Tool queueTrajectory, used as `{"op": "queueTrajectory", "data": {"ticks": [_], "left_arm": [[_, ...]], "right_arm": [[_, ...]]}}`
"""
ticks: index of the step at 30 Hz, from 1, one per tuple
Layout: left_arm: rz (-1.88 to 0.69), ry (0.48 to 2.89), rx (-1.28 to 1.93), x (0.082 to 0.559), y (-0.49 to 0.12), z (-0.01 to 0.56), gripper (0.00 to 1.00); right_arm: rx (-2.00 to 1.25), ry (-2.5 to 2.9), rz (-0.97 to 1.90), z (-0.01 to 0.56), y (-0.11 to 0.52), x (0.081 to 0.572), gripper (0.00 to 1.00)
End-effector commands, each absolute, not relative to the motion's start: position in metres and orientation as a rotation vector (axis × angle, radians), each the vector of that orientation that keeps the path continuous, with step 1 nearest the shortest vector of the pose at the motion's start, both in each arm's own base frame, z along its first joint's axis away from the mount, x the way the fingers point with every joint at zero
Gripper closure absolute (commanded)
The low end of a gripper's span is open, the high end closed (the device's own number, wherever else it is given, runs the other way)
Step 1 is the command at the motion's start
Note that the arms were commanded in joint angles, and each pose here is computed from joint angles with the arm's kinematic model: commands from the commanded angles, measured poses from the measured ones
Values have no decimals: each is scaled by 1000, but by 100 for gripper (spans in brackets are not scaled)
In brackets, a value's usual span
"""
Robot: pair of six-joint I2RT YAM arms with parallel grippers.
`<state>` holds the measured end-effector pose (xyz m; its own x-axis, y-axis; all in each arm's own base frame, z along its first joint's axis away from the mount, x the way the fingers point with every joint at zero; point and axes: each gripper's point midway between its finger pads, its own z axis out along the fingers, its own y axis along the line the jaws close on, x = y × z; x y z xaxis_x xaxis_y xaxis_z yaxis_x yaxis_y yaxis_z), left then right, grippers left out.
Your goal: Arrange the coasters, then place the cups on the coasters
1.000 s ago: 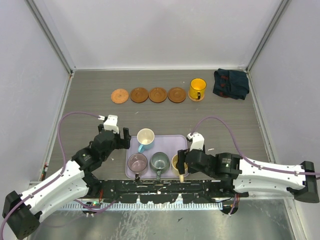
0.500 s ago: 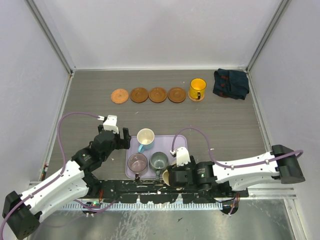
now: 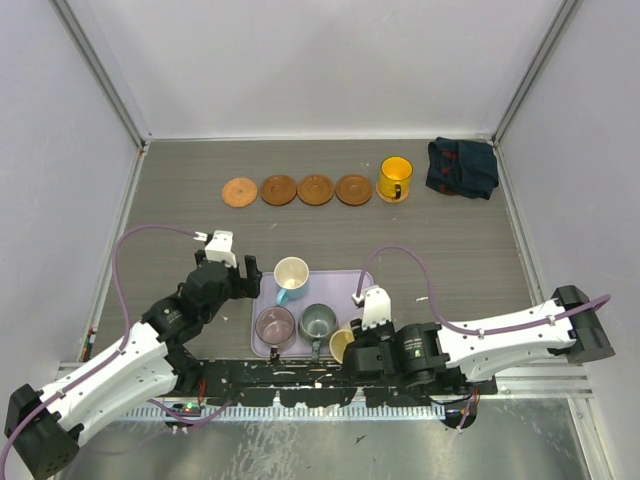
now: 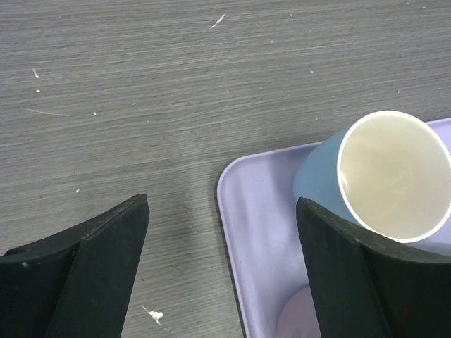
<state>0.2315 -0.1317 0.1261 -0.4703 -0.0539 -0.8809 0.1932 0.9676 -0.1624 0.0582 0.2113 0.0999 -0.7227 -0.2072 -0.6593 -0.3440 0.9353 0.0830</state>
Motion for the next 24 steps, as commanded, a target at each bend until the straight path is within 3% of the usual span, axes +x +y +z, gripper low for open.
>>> {"op": "queueTrajectory", "data": {"ticks": [1, 4, 6, 24], "left_arm": [[-320, 2015, 78, 235, -135, 133, 13], [-326, 2016, 81, 236, -137, 133, 13], [-328, 2018, 84, 237, -139, 133, 13], [-328, 2026, 91, 239, -142, 127, 13]], "right_arm": [[-216, 2333, 316, 122, 206, 72, 68], [-176, 2324, 305, 124, 199, 76, 82], [-148, 2307, 290, 126, 194, 80, 87], [-74, 2223, 149, 137, 191, 111, 89]]}}
